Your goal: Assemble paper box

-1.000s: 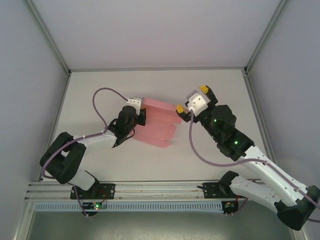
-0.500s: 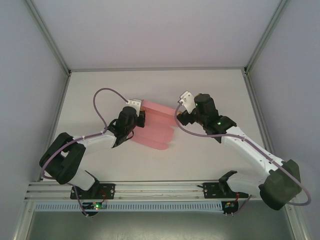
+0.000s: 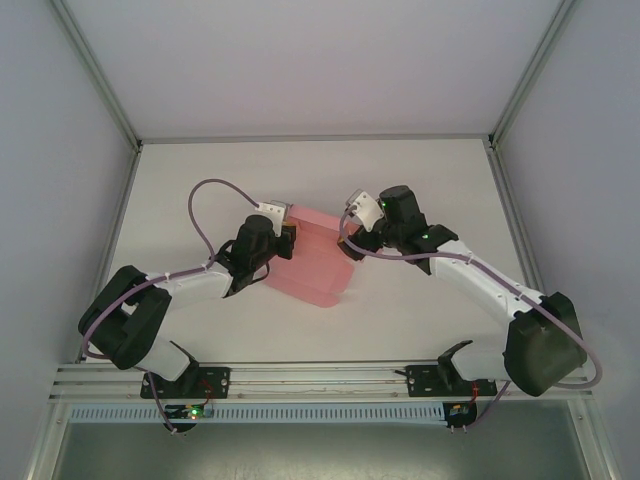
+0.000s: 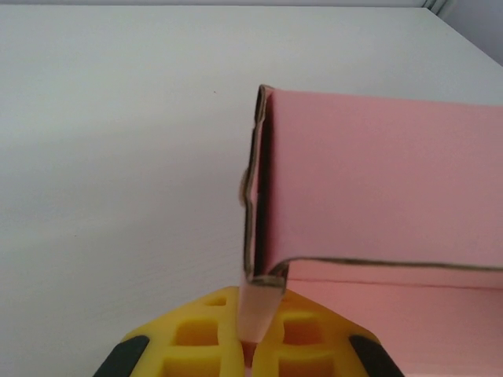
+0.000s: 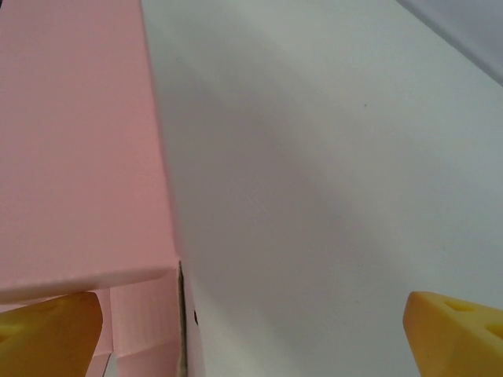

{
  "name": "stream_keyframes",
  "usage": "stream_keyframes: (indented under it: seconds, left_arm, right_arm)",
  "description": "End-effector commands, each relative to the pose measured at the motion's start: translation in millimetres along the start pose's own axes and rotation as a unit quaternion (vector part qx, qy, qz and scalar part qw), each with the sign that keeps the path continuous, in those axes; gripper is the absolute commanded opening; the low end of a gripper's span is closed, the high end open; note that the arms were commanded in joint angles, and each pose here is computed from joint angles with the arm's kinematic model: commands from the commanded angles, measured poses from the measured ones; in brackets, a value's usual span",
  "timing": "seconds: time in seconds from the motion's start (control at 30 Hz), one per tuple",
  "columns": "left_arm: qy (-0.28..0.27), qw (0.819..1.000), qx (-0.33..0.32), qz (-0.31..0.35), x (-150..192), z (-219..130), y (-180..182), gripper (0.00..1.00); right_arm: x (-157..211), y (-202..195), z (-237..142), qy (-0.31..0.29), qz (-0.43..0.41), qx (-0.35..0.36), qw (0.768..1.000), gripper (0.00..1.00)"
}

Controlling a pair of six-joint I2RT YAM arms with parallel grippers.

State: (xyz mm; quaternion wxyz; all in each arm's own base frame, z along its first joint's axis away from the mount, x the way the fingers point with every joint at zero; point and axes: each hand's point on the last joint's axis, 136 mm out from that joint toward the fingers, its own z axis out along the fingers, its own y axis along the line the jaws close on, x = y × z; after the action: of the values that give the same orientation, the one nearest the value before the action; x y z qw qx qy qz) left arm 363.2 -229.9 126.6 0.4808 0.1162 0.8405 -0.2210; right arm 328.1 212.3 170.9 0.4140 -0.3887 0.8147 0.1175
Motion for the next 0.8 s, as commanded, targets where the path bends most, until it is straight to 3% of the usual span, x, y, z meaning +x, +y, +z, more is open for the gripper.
stream_keyframes:
  seconds: [0.0, 0.17, 0.27, 0.43, 0.6, 0.77]
  left_arm:
    - [-0.063, 0.996, 0.059, -0.013, -40.9, -8.4, -27.6, 0.00]
    - [-0.053, 0.997, 0.050, -0.029, -33.5, -4.3, -22.8, 0.00]
    - [-0.049, 0.997, 0.049, -0.040, -31.7, -2.1, -21.9, 0.00]
    - [-0.048, 0.995, 0.062, -0.053, -33.2, -1.5, -26.7, 0.00]
    - [-0.049, 0.995, 0.060, -0.059, -35.1, -2.8, -26.4, 0.00]
    - [-0.047, 0.996, 0.044, -0.065, -34.2, -4.6, -20.8, 0.00]
  right_arm:
    - [-29.8, -13.7, -1.7, -0.070, 0.020, 0.031, 0.997, 0.98]
    - [-58.9, -44.9, -23.0, -0.180, 0.090, 0.129, 0.971, 0.98]
    - [-62.4, -58.1, -34.4, -0.209, 0.124, 0.185, 0.952, 0.98]
    - [-66.3, -51.6, -39.3, -0.203, 0.093, 0.238, 0.945, 0.98]
    - [-66.5, -61.8, -54.8, -0.215, 0.101, 0.303, 0.923, 0.98]
    - [-67.2, -54.2, -61.2, -0.213, 0.081, 0.281, 0.932, 0.98]
